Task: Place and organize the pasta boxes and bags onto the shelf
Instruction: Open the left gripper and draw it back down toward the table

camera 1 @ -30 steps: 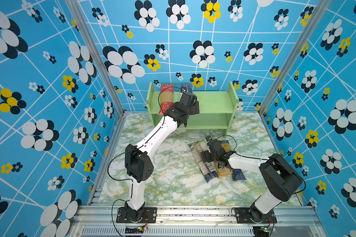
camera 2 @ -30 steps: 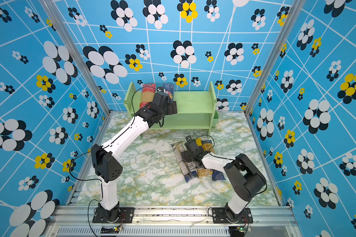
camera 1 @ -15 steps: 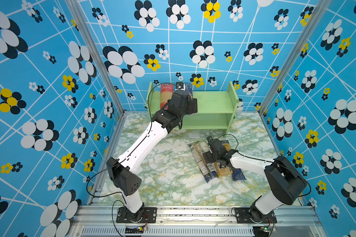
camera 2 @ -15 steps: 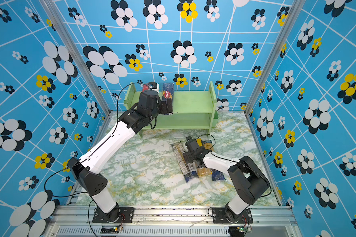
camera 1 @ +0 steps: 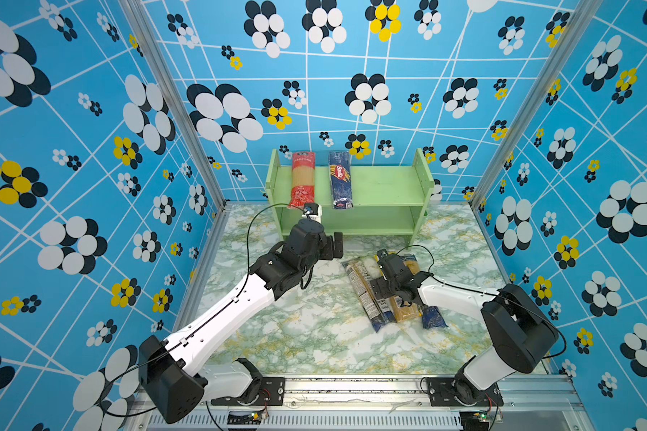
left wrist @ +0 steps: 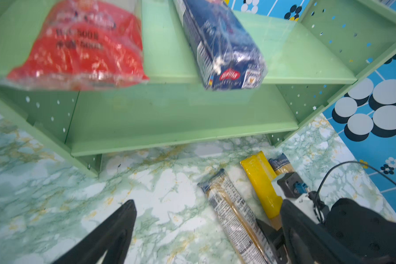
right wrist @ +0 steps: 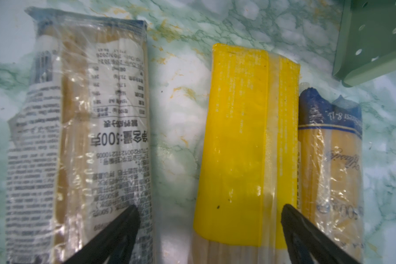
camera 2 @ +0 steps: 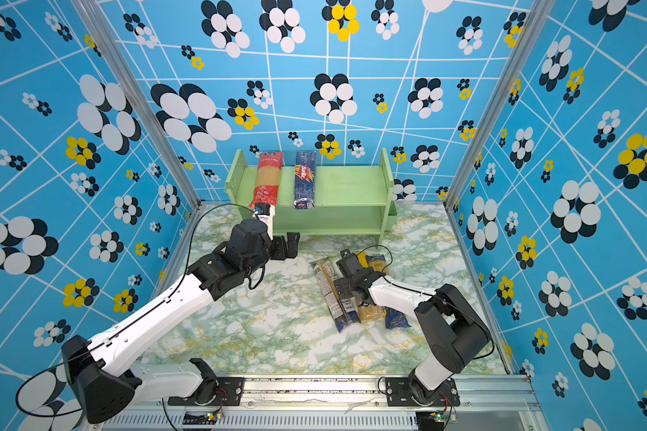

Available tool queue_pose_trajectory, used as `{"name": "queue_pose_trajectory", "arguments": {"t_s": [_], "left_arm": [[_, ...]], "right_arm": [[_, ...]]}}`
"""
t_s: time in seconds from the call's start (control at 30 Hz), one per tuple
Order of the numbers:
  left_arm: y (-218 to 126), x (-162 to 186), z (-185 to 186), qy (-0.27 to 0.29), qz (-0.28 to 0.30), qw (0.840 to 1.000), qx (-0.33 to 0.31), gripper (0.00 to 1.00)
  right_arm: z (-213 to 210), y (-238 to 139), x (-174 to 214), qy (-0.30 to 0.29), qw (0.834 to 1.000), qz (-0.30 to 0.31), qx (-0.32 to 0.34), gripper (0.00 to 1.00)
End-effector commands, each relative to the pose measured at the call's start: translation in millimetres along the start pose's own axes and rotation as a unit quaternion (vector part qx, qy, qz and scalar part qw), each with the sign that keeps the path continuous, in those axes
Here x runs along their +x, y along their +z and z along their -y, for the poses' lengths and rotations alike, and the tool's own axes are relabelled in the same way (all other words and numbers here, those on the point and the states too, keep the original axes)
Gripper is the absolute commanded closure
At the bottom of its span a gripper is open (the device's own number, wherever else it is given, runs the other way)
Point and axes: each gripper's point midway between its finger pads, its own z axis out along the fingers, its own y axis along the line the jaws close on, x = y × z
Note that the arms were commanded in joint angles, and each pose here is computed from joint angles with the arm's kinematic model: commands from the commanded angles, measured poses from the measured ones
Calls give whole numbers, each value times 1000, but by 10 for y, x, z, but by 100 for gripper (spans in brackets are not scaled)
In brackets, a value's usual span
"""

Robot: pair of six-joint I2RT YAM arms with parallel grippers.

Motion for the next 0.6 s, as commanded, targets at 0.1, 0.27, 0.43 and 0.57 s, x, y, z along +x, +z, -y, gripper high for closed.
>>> {"name": "queue_pose_trajectory", "arguments": {"t_s": [0.1, 0.27, 0.43, 0.57], "left_arm": [[-20, 536, -247, -41, -40, 998, -23, 1], [35, 895, -330, -54, -73, 996, -22, 1], [88, 1005, -374, -54, -81, 995, -27, 1], [138, 1032, -358, -48, -88, 995, -27, 1]], "right_arm": [[-154, -4, 108, -9, 1000, -20, -3, 1], [-287, 4, 96, -16, 1000, -21, -8, 1], [-411, 18, 72, -24, 999, -21, -15, 1], [-505, 32, 73, -29, 999, -24, -25, 1]]}}
